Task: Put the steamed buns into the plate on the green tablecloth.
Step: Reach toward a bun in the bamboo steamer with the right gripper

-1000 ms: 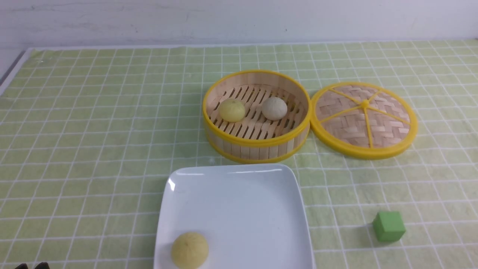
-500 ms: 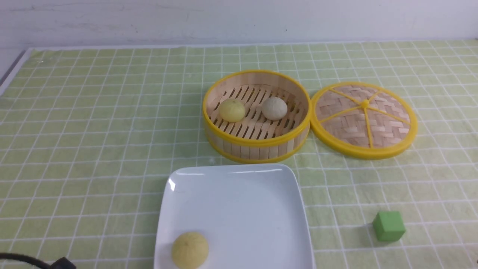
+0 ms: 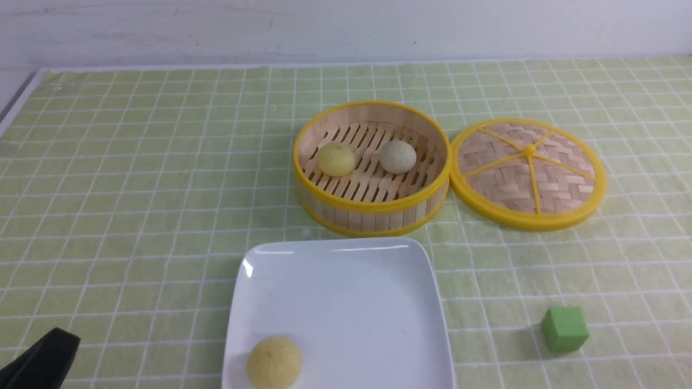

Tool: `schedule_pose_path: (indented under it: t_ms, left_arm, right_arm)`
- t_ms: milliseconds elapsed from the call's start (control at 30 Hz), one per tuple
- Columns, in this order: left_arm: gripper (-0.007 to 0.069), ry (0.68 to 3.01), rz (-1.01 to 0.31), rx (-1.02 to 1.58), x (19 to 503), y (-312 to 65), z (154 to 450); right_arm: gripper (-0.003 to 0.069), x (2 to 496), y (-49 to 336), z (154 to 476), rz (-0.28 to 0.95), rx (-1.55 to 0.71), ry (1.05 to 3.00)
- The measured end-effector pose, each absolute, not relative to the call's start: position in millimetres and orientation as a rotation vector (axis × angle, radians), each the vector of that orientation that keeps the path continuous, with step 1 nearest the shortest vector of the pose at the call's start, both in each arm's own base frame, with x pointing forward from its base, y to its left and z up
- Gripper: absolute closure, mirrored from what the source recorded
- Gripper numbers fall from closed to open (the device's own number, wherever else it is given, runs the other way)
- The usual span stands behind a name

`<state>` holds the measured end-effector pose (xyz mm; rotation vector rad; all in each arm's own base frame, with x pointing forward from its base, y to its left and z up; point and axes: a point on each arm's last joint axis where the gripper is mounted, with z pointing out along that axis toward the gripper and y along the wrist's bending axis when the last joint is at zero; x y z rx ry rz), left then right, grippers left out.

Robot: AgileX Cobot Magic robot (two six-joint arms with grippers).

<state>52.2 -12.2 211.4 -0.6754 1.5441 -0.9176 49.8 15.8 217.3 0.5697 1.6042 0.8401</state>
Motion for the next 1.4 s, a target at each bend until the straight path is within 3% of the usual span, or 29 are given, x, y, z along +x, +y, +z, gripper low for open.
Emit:
schedule_pose_path:
  t_ms: [133, 200, 333, 400, 467, 500, 533, 700, 800, 900, 1133, 1400]
  left_arm:
    - [0.0557, 1.594, -0.841, -0.561, 46.1, -13.9, 246.7]
    - [0.0613, 1.811, -0.754, -0.528, 49.6, -17.9, 261.4]
    - [0.0623, 2.328, -0.603, -0.529, 63.8, -25.4, 258.3]
    - [0.0623, 2.536, -0.523, -0.474, 74.0, -27.7, 255.2]
    - [0.0623, 2.668, -0.463, -0.391, 90.5, -30.1, 253.3]
    - [0.0623, 2.666, -0.462, -0.38, 90.7, -30.1, 254.2]
    - [0.0623, 2.709, -0.447, -0.337, 103.4, -32.1, 253.4]
    - [0.0623, 2.73, -0.463, -0.293, 127.6, -36.9, 250.9]
    - [0.0615, 2.74, -0.472, -0.303, 133.4, -38.2, 247.8]
    - [0.0599, 2.744, -0.47, -0.304, 135.5, -38.4, 246.4]
    - [0.054, 2.733, -0.471, -0.303, 136.4, -38.5, 246.8]
    - [0.0512, 2.725, -0.47, -0.303, 137.0, -38.3, 247.0]
  right_arm:
    - [0.053, 49.7, 13.7, 264.6, 0.647, 0.371, 1.592]
    - [0.0625, 60.9, 13.5, 284.1, 0.473, 0.249, 1.726]
    - [0.0671, 101.7, 10.5, 268.4, 0.213, 0.193, 2.234]
    - [0.067, 120.1, 11.1, 254.0, 0.164, 0.228, 2.464]
    - [0.067, 141.9, 18.3, 240.3, 0.207, 0.255, 2.67]
    - [0.067, 142.6, 19.0, 241.9, 0.218, 0.251, 2.665]
    - [0.0669, 163.3, 32.1, 235.4, 0.326, 0.173, 2.775]
    - [0.065, 215.4, 83.4, 233.4, 0.639, -0.202, 2.819]
    - [0.0611, 249.2, 112.8, 239.1, 0.703, -0.357, 2.797]
    - [0.0561, 280.5, 135.2, 246.2, 0.693, -0.441, 2.77]
    - [0.039, 374.1, 184.3, 269.2, 0.49, -0.564, 2.628]
    - [0.0288, 453.8, 210.2, 250.0, 0.364, -0.504, 2.556]
